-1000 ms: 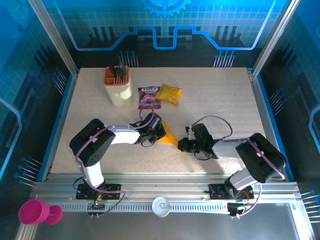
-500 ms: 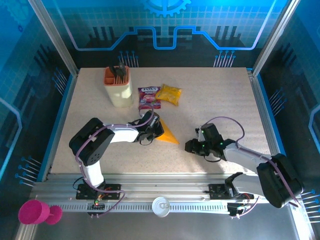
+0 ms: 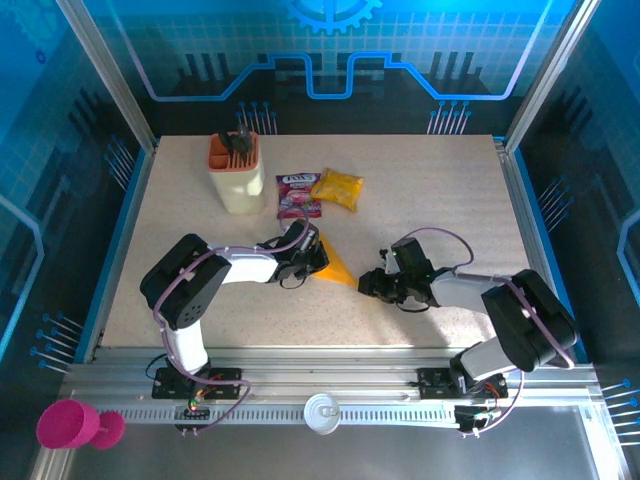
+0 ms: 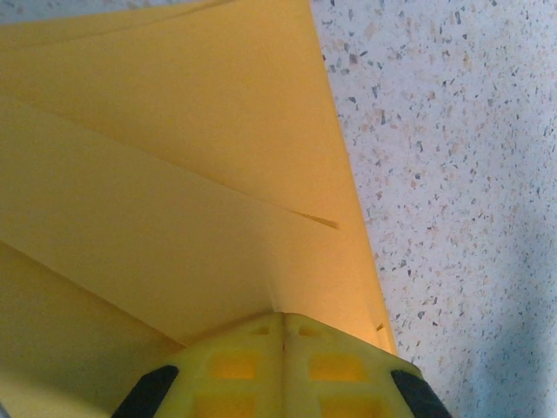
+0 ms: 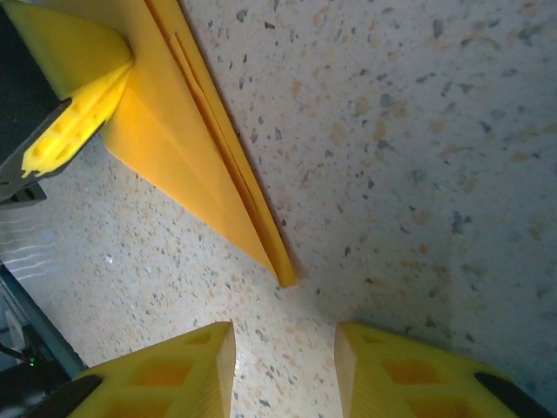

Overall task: Fold a paper plane with a square sheet of paper (pick it up from the middle)
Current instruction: Fourth fold the wing at the center of the table.

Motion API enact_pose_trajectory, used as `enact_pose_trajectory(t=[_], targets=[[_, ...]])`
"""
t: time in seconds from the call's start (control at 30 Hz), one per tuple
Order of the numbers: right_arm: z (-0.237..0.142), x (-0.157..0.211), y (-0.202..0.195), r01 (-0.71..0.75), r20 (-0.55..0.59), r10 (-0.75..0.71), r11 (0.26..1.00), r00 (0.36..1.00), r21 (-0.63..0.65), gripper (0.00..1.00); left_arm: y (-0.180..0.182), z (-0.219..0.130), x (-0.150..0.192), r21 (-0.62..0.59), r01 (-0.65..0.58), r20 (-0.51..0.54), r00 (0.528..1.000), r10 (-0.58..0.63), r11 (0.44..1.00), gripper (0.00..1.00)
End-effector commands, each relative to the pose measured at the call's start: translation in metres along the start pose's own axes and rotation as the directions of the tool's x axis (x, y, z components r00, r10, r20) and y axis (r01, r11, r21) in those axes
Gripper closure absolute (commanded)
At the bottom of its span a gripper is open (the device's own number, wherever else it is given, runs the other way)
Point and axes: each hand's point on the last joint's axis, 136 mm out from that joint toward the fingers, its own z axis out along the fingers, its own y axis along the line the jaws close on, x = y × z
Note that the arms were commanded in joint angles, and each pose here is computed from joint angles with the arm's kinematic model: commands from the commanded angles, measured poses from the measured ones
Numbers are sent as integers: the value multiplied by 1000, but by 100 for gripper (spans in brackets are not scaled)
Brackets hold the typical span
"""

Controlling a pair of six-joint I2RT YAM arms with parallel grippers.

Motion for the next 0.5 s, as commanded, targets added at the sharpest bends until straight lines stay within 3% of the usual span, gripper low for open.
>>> enact_pose_trajectory(t=[0.0,0.47], targets=[[3,-7,8,-8,12,9,999,1000,-49,66,65,11,31,-204,-4,-104,994,-18,979,100],[28,-18,28,1,-24,-3,996,1000,-86,70,69,12,32,-204,7,-104,994,-29,979,100]])
